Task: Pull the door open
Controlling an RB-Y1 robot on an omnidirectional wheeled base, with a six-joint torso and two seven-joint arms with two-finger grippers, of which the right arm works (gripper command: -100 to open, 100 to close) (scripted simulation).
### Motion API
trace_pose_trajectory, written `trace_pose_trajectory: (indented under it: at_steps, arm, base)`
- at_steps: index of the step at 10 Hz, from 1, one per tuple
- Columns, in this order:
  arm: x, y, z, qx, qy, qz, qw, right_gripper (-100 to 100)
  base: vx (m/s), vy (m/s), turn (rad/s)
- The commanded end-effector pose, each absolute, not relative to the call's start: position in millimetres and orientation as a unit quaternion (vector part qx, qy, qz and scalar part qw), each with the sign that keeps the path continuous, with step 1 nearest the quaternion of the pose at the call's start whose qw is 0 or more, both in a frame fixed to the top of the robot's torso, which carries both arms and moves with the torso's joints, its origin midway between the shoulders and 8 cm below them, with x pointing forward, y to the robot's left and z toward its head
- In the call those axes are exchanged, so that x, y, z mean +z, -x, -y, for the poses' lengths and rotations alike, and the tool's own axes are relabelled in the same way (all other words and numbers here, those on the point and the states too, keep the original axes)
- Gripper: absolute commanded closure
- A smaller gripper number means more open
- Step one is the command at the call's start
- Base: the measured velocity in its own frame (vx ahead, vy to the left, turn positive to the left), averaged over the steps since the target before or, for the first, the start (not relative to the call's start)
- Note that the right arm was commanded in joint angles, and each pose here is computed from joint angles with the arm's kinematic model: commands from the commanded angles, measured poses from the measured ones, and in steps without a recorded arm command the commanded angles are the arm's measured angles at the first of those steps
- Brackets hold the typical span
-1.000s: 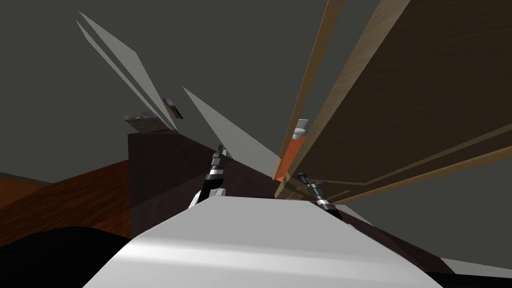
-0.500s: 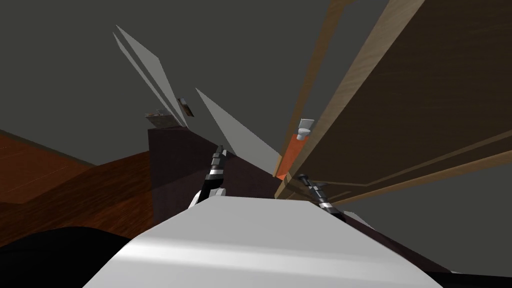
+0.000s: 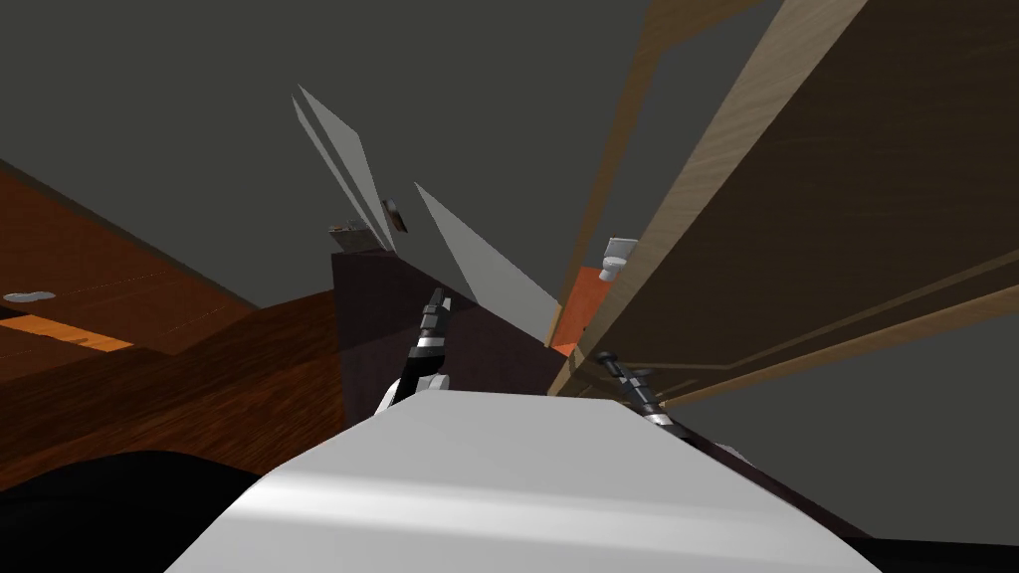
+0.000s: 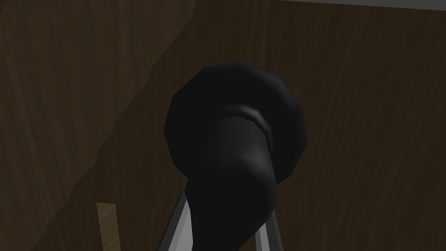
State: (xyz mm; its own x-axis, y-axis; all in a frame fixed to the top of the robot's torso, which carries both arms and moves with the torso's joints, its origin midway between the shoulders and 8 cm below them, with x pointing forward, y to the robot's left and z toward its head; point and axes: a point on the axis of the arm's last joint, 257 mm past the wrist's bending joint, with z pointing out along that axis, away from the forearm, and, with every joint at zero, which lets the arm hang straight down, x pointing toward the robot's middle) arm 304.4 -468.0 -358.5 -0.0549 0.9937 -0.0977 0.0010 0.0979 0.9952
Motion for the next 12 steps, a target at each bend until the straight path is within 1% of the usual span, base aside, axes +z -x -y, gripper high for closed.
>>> trace_pose_trajectory:
  at_steps: [1,2,5,10,11,12]
  arm:
    - [-355,-299,473,0.489,-0.457,-0.540,0.510,100]
    - [-358,-302,468,0.489,-0.460,-0.540,0.507,100]
    - [-360,-279,462,0.498,-0.449,-0.549,0.499,100]
    - [-358,-239,451,0.515,-0.427,-0.564,0.483,100]
    - [-358,-239,451,0.515,-0.427,-0.564,0.483,100]
    - [-357,-225,447,0.521,-0.420,-0.569,0.477,100]
  base:
    - [-0.192,-0.068,0.153]
    - [-0.075,-0.020,0.032]
    - [-0.077,-0.027,0.036]
    - [-0.082,-0.059,0.034]
    - [-0.068,-0.054,0.006]
    - [-0.081,-0.072,0.038]
